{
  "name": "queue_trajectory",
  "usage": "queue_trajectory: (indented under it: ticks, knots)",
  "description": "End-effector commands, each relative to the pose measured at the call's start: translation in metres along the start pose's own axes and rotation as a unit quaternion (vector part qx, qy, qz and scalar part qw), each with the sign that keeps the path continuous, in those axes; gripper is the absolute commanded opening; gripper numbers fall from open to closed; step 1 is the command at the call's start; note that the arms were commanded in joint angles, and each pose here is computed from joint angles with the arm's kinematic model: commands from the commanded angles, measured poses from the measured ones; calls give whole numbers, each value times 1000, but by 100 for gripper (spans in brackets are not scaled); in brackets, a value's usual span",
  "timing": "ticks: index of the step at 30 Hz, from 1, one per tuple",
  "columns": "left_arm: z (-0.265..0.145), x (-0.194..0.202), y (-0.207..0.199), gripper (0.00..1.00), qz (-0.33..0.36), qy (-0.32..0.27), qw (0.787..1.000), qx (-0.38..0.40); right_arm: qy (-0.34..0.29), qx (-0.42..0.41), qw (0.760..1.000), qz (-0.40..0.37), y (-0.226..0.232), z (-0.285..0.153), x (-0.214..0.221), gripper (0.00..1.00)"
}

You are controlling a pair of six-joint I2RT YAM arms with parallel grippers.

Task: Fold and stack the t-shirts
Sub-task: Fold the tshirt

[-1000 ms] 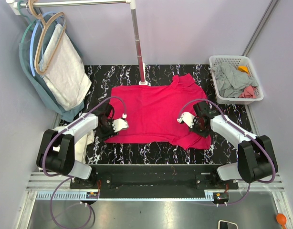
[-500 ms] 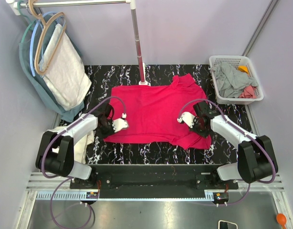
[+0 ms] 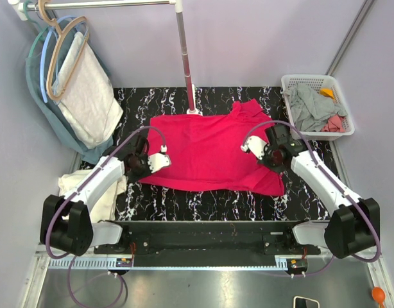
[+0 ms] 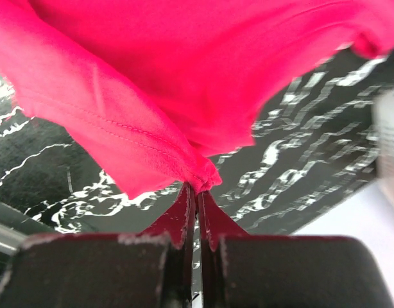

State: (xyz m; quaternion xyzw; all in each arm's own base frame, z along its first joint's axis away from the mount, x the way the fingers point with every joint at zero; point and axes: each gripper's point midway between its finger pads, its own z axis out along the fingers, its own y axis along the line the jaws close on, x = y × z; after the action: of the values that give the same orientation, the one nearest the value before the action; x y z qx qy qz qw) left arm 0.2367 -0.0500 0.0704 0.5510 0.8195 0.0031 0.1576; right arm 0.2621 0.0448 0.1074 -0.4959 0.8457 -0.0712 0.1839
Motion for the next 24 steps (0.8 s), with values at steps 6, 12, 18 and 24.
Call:
queue_trajectory:
  ticks: [6, 12, 18, 24]
  knots:
    - [-17, -17, 33, 0, -4, -14, 999, -49, -3, 59, 998, -5, -39, -34, -12, 0]
    - [-17, -25, 58, 0, -11, -17, 998, -66, -7, 71, 997, 1, -65, -33, -22, 0]
    - [-15, -29, 84, 0, -23, -14, 996, -80, -9, 77, 997, 3, -94, -25, -37, 0]
    - [-5, -31, 101, 0, -28, -7, 996, -82, -13, 81, 997, 6, -119, -10, -58, 0]
